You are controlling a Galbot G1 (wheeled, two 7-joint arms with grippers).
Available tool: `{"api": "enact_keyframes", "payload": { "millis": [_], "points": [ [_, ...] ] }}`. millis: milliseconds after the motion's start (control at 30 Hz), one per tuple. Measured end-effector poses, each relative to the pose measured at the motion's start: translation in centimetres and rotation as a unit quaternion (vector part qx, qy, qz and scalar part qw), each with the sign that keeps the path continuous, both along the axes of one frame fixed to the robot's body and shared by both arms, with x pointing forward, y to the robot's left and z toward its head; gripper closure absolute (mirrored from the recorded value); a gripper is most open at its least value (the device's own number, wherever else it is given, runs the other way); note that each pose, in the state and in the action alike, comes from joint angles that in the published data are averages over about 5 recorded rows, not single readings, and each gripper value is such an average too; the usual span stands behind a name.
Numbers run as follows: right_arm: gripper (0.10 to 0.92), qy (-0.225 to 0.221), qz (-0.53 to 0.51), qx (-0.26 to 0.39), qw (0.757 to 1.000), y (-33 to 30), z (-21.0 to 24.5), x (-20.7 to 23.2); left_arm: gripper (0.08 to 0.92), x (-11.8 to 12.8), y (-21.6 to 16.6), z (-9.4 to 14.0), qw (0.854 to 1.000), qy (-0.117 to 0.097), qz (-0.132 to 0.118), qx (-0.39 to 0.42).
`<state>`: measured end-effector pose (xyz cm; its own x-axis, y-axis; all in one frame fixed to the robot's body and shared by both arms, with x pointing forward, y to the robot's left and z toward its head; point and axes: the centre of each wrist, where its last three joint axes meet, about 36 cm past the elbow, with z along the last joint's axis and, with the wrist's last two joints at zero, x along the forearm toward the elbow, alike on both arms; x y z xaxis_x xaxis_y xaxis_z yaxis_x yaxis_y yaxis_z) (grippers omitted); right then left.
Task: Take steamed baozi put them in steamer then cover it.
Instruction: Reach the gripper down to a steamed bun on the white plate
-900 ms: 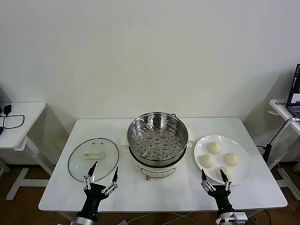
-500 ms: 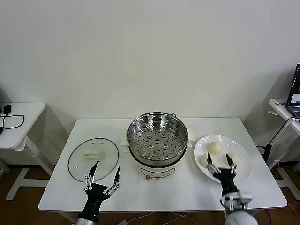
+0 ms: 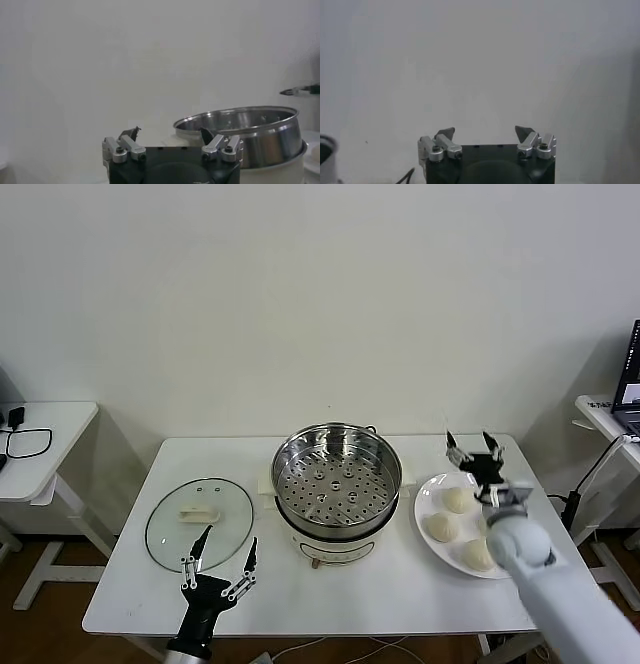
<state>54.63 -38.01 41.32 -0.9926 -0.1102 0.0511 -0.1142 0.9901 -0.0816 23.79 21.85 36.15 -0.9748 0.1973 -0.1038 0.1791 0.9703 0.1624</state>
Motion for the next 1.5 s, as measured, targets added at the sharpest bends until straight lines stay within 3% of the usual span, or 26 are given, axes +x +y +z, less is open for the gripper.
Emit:
{"api": "enact_keyframes", "payload": {
  "millis": [167,333,467,667,867,1033,1233,1500],
  "points": [
    [0.2,0.026,0.116,-0.077,0.99,-3.2,2.6,3.6,0.177,-0.1,0.0,0.1,1.0,-0.001,-0.001,0.001],
    [0.2,0.071,0.256,-0.164,0.95,-6.1,5.4,6.5,0.177,-0.1,0.0,0.2,1.0,-0.002,0.0,-0.001],
    [0.2,0.122,0.355,-0.235,0.896,-7.8,7.9,8.5,0.177,-0.1,-0.1,0.2,1.0,-0.001,0.003,-0.002],
    [0.2,0.208,0.465,-0.333,0.793,-8.2,11.1,11.0,0.177,-0.1,-0.1,0.3,1.0,0.0,0.008,-0.003],
    [0.2,0.278,0.515,-0.41,0.699,-6.6,12.6,13.2,0.177,0.0,-0.1,0.2,1.0,0.001,0.013,-0.004],
    [0.2,0.322,0.53,-0.455,0.639,-5.0,12.5,14.5,0.177,-0.1,-0.1,0.1,1.0,0.003,0.017,-0.005],
    [0.2,0.352,0.528,-0.488,0.599,-3.8,11.7,15.5,0.177,-0.2,-0.1,-0.1,1.0,0.005,0.02,-0.005],
    [0.2,0.371,0.512,-0.511,0.582,-3.6,10.1,16.2,0.177,-0.2,0.0,-0.2,1.0,0.005,0.024,-0.004]
  ]
}}
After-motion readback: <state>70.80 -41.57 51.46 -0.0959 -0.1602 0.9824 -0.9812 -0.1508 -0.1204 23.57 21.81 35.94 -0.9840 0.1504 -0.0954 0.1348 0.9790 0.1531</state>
